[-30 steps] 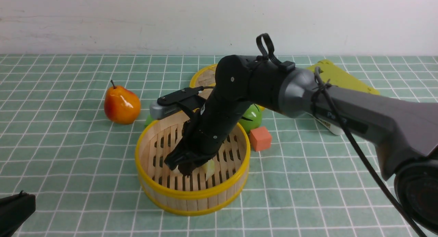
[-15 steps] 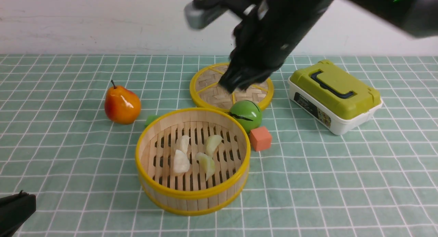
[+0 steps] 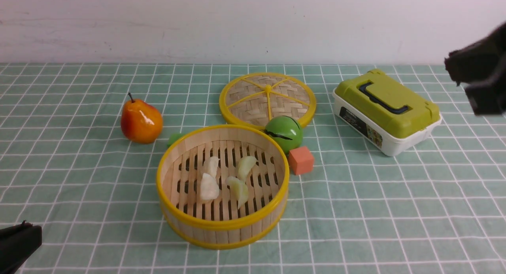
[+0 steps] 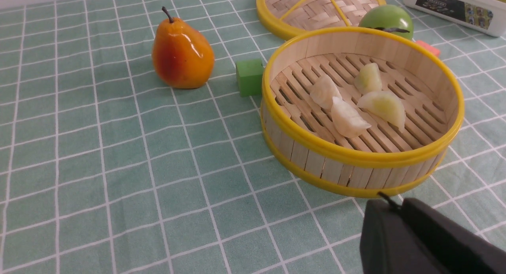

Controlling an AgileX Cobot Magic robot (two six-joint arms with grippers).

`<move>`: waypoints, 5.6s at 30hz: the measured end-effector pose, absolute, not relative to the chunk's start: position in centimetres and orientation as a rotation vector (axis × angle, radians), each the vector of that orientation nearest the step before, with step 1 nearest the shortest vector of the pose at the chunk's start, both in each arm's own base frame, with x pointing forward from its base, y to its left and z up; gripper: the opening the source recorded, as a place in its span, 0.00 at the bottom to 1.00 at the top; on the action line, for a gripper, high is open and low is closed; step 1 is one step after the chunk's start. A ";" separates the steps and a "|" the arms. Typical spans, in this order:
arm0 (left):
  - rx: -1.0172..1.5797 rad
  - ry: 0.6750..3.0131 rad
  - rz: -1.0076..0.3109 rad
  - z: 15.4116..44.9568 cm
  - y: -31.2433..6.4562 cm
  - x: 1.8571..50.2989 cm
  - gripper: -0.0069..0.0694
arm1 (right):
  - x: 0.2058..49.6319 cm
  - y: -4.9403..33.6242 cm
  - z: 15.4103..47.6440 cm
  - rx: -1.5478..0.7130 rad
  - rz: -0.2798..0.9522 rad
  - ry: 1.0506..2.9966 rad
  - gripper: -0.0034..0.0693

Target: Put the dumplings into the steamer on the table with the blue tablecloth.

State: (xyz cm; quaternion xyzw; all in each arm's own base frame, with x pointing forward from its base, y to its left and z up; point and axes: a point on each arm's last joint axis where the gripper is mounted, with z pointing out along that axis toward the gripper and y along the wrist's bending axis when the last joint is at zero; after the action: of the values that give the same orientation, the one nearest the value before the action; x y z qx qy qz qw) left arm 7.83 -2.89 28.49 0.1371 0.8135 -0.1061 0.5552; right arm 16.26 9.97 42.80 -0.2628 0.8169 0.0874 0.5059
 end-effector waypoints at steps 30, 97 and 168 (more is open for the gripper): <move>0.324 1.925 -0.249 28.5 -2.9 7.8 0.20 | 7.9 5.6 18.1 -0.601 0.407 1.762 0.07; 0.128 1.827 -0.237 23.7 -0.9 5.3 0.25 | 5.2 0.0 17.4 0.077 0.064 1.867 0.10; -0.075 1.905 -0.208 16.8 -0.6 5.2 0.07 | 5.2 0.0 17.4 0.077 0.065 1.866 0.21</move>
State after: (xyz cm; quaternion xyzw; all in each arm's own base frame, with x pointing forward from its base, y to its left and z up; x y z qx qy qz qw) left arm 5.16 -0.60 16.81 -0.0319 0.8132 -0.0886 0.5743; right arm 5.24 0.05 17.36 0.0333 0.8031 0.0278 0.5942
